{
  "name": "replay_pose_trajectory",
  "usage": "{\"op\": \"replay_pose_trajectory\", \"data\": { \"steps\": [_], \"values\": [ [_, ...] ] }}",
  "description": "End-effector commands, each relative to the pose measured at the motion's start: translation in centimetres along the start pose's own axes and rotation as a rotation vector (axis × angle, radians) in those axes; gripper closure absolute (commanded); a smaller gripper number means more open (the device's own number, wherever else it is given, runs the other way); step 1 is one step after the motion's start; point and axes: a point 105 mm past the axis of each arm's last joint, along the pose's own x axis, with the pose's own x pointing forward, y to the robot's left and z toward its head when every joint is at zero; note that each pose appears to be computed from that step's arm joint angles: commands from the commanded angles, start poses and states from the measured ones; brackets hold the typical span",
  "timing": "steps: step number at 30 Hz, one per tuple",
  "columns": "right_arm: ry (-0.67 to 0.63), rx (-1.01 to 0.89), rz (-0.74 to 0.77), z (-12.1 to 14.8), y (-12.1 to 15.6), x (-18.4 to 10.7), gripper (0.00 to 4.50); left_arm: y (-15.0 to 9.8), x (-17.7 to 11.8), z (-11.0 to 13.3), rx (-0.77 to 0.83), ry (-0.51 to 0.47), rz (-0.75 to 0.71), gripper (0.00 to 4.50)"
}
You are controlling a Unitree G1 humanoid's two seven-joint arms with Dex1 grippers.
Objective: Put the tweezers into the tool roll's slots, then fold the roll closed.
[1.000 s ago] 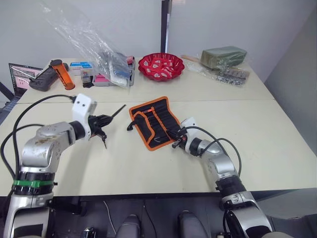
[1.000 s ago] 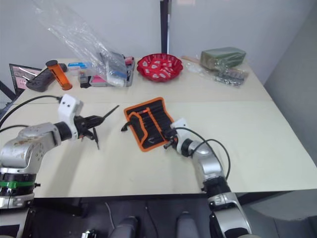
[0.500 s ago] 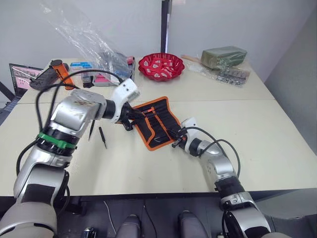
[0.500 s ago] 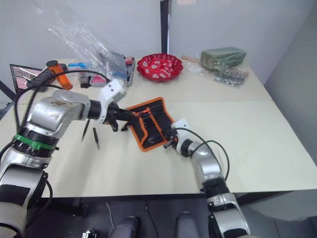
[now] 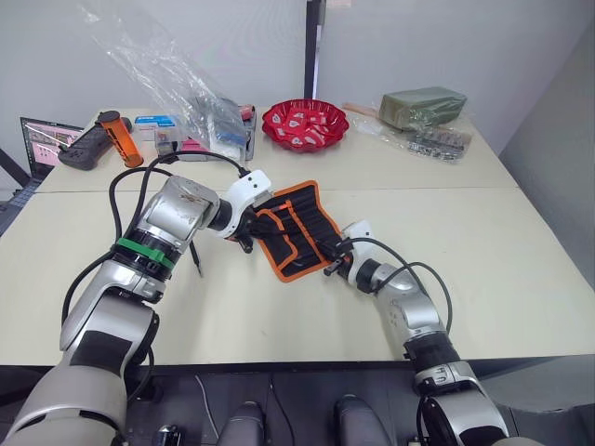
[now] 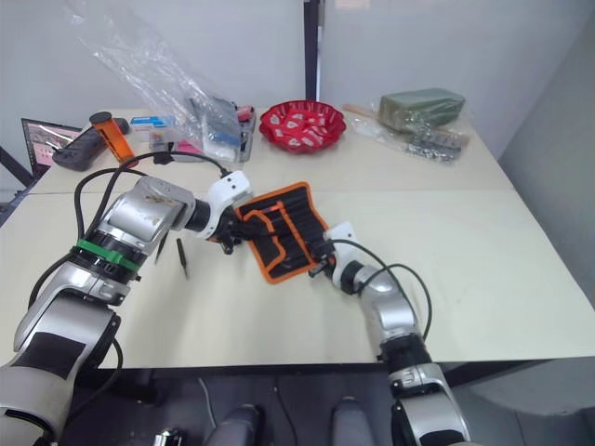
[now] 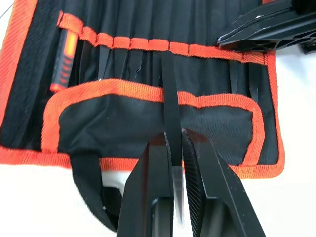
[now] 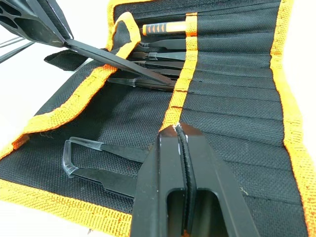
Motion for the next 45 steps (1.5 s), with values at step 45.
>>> {"op": "replay_pose_trajectory", "data": {
  "steps": [45],
  "values": [
    [0.056, 0.037, -0.006, -2.0, 0.3, -0.5, 4.50, -1.8, 1.1, -2.1, -0.091, -0.091, 0.031, 4.45]
  ]
}}
